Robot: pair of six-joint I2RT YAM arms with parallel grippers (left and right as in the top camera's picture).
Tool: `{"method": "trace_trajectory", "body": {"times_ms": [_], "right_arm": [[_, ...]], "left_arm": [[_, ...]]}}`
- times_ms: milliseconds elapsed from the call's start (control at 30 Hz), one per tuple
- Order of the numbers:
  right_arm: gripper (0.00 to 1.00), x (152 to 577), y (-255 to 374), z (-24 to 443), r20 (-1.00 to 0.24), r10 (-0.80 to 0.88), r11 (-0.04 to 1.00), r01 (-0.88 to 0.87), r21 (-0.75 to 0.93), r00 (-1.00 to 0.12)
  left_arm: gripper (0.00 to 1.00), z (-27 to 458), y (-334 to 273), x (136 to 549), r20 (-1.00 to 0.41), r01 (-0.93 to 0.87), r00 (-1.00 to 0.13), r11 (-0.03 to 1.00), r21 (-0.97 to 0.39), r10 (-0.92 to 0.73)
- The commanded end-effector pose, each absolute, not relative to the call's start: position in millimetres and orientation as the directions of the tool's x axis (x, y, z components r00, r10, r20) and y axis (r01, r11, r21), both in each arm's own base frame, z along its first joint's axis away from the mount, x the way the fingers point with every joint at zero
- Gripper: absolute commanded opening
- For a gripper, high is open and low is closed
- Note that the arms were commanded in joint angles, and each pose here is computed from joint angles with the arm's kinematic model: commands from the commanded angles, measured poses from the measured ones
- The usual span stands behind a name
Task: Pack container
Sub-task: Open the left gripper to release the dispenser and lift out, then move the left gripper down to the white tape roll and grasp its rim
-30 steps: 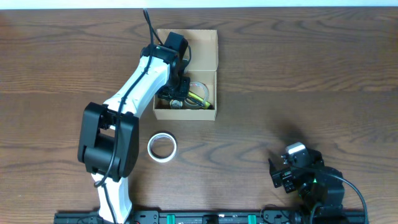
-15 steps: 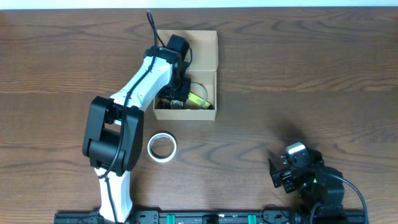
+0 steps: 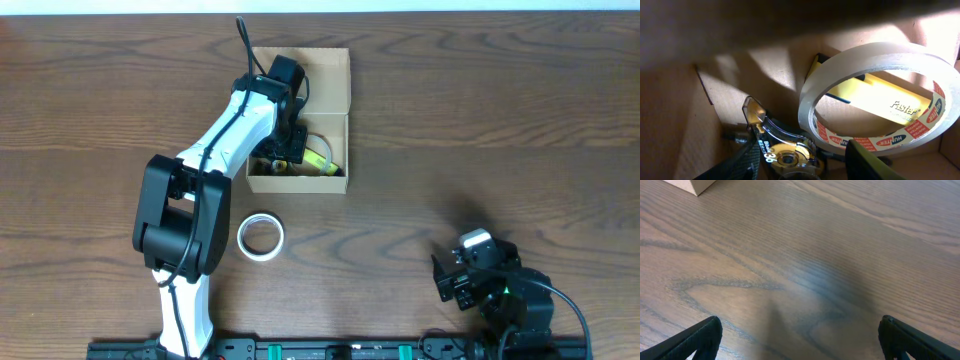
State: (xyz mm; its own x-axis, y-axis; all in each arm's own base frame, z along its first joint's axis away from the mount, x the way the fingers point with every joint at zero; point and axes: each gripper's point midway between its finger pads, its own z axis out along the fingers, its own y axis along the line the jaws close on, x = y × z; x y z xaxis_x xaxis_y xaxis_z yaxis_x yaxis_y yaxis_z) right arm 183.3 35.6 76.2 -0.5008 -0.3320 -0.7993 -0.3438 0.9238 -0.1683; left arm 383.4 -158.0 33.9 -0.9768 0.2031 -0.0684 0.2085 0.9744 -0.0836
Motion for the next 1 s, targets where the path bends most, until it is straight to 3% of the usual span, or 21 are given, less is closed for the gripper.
{"method": "trace_trajectory", "body": {"times_ms": [0,267,467,567,800,967], "right_arm": [[0.99,183,35,73,-0.796,-0.341,0.921,-0.348,-0.176,-0.501],[0.99,183,35,73,-0.796,-0.341,0.921,-0.348,-0.176,-0.501],[0.99,183,35,73,-0.796,-0.341,0.921,-0.348,-0.176,-0.501],[0.99,183,35,73,-0.796,-0.341,0.921,-0.348,-0.176,-0.501],[0.99,183,35,73,-0.796,-0.341,0.921,-0.348,-0.176,-0.501],[0.99,183,35,73,-0.796,-0.341,0.921,-0.348,-0.176,-0.501]], "left_arm": [[0.56,43,-156,387,-0.1,0.213,-0.974,0.974,-0.08,0.205],[0.59,93,-162,404,-0.262,0.227,-0.945,0.969,-0.103,0.193],[0.62,159,-160,398,-0.391,0.181,-0.914,0.972,-0.148,0.11],[0.72,190,-154,379,-0.408,0.14,-0.911,0.975,-0.173,0.058],[0.72,225,-124,328,-0.4,0.027,-0.916,0.992,-0.126,-0.026],[0.78,209,-112,297,-0.424,-0.06,-0.896,0.983,-0.172,-0.129]]}}
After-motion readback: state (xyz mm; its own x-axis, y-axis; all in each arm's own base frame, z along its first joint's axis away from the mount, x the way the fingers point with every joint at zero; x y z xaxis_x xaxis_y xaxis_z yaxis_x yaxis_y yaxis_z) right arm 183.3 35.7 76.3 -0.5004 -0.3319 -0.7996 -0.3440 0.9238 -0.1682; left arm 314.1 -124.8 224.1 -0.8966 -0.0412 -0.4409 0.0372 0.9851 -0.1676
